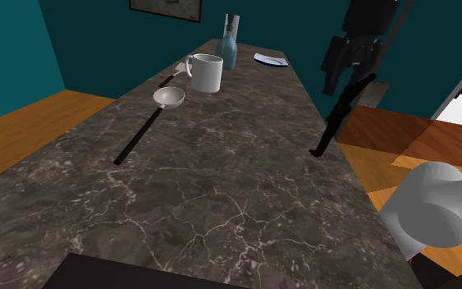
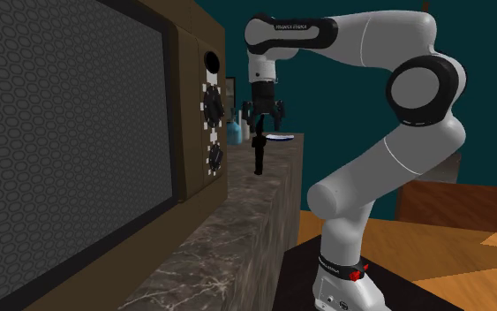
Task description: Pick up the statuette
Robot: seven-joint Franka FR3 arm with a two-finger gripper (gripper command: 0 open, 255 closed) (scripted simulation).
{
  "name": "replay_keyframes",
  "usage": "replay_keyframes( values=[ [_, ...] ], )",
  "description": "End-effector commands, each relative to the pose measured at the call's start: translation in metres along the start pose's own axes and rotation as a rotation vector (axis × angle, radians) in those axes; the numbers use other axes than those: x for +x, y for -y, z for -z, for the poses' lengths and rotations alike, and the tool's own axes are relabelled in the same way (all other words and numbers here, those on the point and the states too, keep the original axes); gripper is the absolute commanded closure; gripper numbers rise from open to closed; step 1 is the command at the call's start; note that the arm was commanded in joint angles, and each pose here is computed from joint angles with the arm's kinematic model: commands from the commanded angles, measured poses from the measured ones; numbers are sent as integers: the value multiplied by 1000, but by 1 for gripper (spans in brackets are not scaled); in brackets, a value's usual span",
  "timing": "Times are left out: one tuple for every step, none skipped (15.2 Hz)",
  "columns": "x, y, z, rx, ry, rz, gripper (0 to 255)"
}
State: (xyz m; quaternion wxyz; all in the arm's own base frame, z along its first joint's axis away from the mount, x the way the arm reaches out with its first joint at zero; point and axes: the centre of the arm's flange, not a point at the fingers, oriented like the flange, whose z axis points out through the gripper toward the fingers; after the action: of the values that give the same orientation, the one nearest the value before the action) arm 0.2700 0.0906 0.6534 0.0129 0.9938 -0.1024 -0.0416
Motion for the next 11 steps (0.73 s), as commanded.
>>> replay_keyframes(
  values=[
    [-14, 14, 19, -12, 6, -29, 0],
    [-20, 22, 29, -18, 8, -43, 0],
    [-25, 29, 39, -23, 11, -56, 0],
    [-31, 36, 49, -29, 13, -70, 0],
    [-36, 44, 58, -34, 15, -84, 0],
    [-36, 44, 53, -34, 15, -84, 0],
    [-36, 44, 48, -34, 15, -84, 0],
    [-35, 44, 42, -34, 15, -84, 0],
    [-35, 45, 37, -34, 15, -84, 0],
    [-34, 45, 32, -34, 15, -84, 0],
    [-34, 45, 27, -34, 15, -84, 0]
  ],
)
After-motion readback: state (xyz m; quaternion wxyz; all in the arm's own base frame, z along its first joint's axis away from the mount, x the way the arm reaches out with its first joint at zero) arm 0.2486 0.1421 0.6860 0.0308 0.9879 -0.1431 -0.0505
